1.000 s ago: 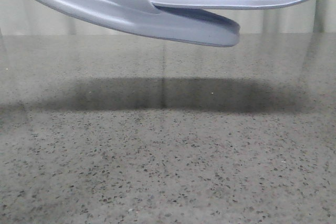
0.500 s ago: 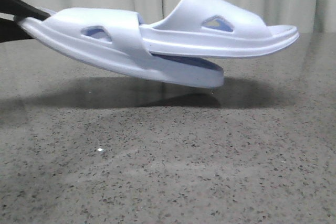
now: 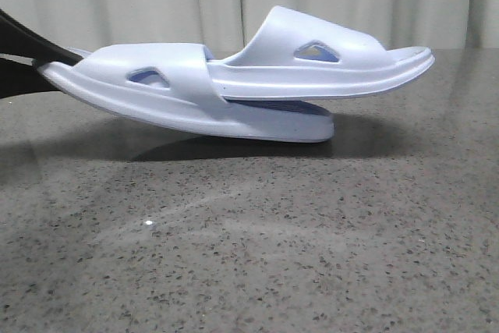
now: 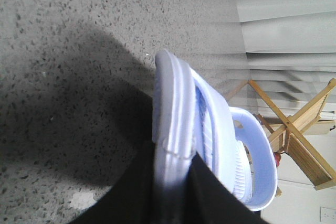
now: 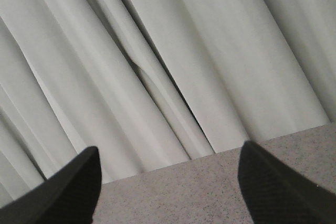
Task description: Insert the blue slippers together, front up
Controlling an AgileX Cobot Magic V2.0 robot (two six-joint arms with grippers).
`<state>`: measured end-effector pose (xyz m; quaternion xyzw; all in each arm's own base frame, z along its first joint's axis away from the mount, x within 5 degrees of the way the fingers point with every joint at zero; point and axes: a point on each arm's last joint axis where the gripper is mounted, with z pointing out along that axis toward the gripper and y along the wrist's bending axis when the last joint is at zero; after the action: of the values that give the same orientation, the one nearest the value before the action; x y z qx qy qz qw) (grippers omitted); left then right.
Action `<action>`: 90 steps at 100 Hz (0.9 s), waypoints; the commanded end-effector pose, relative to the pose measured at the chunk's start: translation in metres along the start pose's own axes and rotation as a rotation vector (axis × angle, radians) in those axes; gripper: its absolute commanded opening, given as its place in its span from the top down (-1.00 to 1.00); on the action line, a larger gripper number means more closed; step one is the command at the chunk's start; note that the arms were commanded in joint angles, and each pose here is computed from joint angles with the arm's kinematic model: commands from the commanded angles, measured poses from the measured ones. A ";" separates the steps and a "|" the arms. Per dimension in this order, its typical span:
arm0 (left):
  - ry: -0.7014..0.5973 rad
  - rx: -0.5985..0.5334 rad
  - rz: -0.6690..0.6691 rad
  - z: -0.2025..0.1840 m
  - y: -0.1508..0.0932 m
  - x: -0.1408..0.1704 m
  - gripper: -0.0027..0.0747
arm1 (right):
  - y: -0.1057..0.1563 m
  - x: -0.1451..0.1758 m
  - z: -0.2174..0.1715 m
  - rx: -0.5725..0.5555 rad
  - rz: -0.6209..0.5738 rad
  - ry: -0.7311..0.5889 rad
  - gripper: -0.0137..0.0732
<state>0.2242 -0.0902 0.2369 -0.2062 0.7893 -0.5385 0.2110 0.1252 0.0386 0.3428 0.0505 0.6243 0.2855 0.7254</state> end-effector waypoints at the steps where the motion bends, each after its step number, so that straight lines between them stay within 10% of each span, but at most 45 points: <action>1: -0.012 0.113 -0.008 -0.002 -0.019 -0.002 0.88 | 0.008 -0.017 0.000 -0.045 -0.028 -0.101 -0.42; 20: -0.024 0.102 0.000 -0.002 -0.018 -0.003 0.64 | 0.008 -0.017 0.000 -0.045 -0.028 -0.101 -0.42; 50: -0.030 0.098 0.054 -0.002 -0.018 -0.003 -0.29 | 0.008 -0.017 0.000 -0.045 -0.028 -0.101 -0.42; 90: -0.115 -0.003 0.306 -0.002 -0.010 -0.011 -0.33 | 0.008 -0.017 0.000 -0.045 -0.028 -0.101 -0.42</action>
<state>0.2298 -0.0835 0.2321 -0.1284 0.8217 -0.4660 0.3019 0.1252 0.0386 0.3428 0.0505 0.6243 0.2855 0.7254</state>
